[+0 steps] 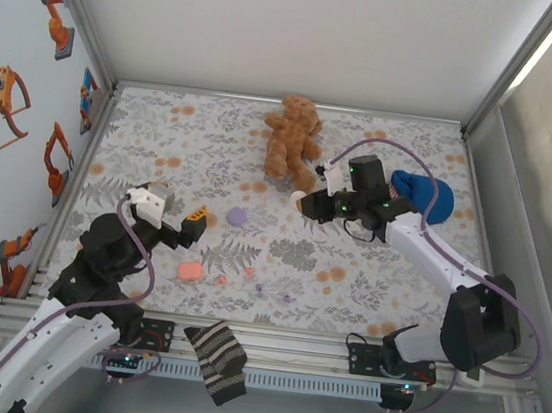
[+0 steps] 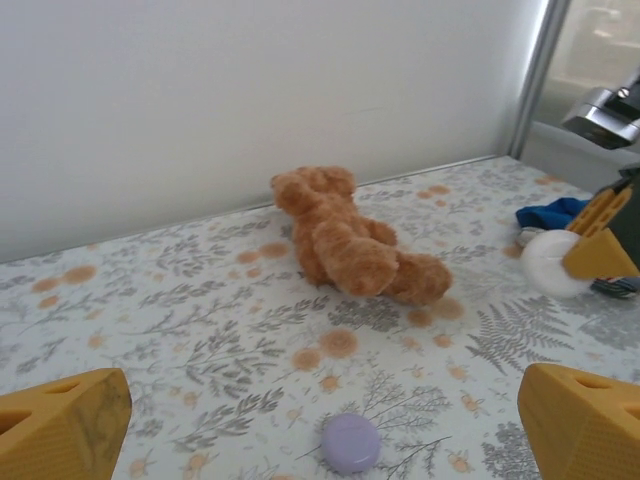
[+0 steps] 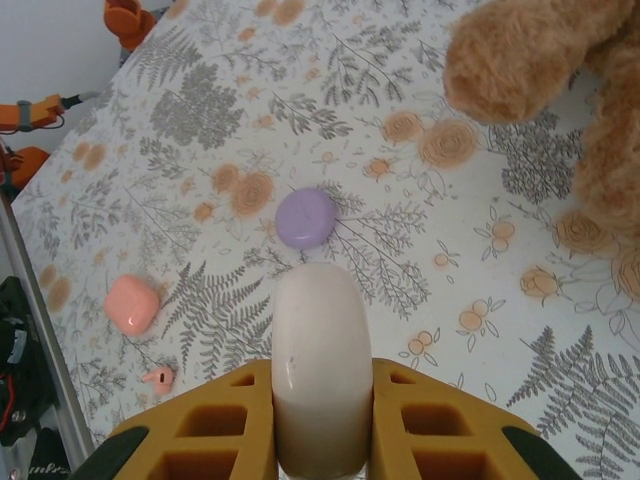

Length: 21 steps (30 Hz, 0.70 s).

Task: Insert wireless bluetooth earbuds into charging case

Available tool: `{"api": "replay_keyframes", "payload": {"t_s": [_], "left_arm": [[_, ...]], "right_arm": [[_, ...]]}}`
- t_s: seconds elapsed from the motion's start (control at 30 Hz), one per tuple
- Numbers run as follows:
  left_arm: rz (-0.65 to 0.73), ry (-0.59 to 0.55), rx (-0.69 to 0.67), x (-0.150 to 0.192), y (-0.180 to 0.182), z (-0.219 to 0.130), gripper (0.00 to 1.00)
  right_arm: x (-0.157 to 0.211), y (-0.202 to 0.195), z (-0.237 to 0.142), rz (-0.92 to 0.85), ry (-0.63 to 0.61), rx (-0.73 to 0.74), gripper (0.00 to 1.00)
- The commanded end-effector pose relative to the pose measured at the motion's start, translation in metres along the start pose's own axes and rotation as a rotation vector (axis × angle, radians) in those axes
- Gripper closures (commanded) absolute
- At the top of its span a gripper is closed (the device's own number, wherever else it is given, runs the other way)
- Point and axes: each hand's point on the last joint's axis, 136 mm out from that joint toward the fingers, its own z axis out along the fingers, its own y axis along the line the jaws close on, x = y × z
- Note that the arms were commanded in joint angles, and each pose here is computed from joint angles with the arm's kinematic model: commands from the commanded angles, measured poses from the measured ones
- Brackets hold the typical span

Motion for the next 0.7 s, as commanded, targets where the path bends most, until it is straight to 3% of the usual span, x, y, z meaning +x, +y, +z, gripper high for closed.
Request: {"api": "replay_keyframes", "payload": {"t_s": [0.0, 0.3, 0.67], "left_arm": [[-0.005, 0.024, -0.110, 0.003, 0.020, -0.008, 0.04], [0.015, 0.069, -0.208, 0.012, 0.036, -0.009, 0.04], [0.018, 0.101, -0.229, 0.018, 0.039, -0.007, 0.04]], "right_arm": [[0.007, -0.015, 0.010, 0.062, 0.000, 0.024, 0.89], [0.047, -0.036, 0.042, 0.162, 0.089, 0.005, 0.90], [0.074, -0.052, 0.066, 0.225, 0.155, -0.005, 0.89]]}}
